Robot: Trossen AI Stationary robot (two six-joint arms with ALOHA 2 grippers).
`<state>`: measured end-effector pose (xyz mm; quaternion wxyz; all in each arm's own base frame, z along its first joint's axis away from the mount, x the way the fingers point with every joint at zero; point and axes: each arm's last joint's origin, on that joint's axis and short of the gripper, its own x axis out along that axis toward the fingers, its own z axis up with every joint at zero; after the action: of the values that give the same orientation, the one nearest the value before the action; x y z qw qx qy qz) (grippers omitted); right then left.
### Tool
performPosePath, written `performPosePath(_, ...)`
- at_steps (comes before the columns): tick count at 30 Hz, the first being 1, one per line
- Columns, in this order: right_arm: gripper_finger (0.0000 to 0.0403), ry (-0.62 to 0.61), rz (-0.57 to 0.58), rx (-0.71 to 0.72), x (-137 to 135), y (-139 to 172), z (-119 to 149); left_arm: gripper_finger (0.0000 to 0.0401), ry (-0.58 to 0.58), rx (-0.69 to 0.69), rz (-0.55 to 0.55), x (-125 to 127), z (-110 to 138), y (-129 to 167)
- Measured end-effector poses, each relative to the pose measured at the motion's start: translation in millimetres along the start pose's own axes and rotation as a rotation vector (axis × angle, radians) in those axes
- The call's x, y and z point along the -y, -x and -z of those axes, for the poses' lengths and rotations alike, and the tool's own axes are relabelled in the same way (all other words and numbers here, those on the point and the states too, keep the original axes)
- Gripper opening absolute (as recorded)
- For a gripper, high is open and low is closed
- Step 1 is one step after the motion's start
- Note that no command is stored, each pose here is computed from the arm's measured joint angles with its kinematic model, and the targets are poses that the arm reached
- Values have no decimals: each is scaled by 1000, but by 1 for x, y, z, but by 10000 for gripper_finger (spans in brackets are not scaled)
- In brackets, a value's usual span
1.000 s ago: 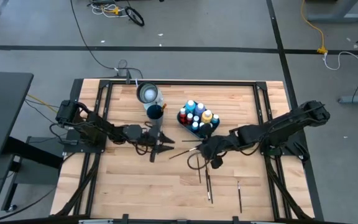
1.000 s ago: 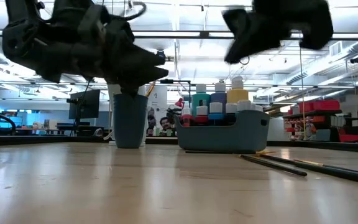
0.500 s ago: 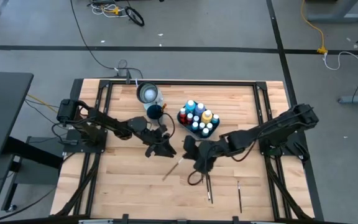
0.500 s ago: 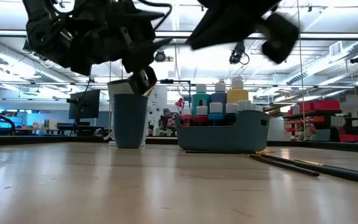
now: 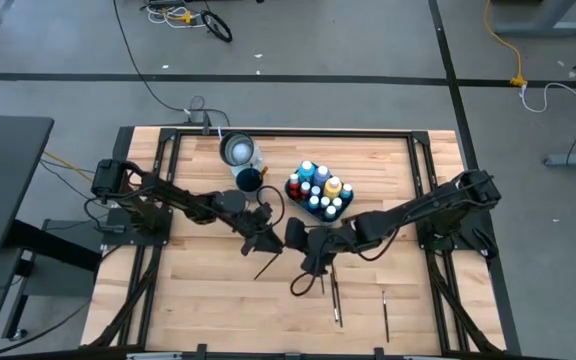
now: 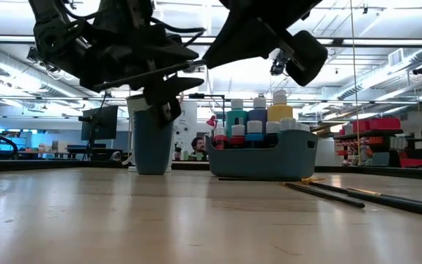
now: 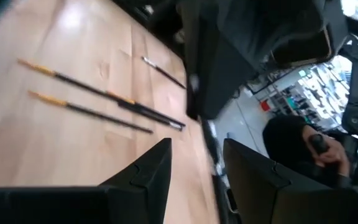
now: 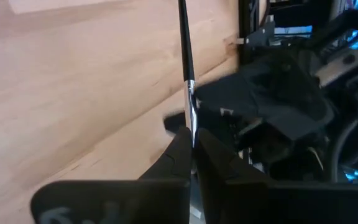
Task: Pick & Place Paint Supplies
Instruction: Put the silver paint brush into the blue cup
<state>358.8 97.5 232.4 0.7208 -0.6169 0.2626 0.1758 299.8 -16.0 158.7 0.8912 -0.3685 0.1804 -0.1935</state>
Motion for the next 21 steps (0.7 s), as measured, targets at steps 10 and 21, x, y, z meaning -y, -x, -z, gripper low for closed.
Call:
performPosePath(10,6,-27,35,-26,7,-3,10,137,-81,-3,2,1,1,0)
performPosePath(21,30,-139,52,-29,9,-5,15,19,-137,-32,-29,-3,4,0)
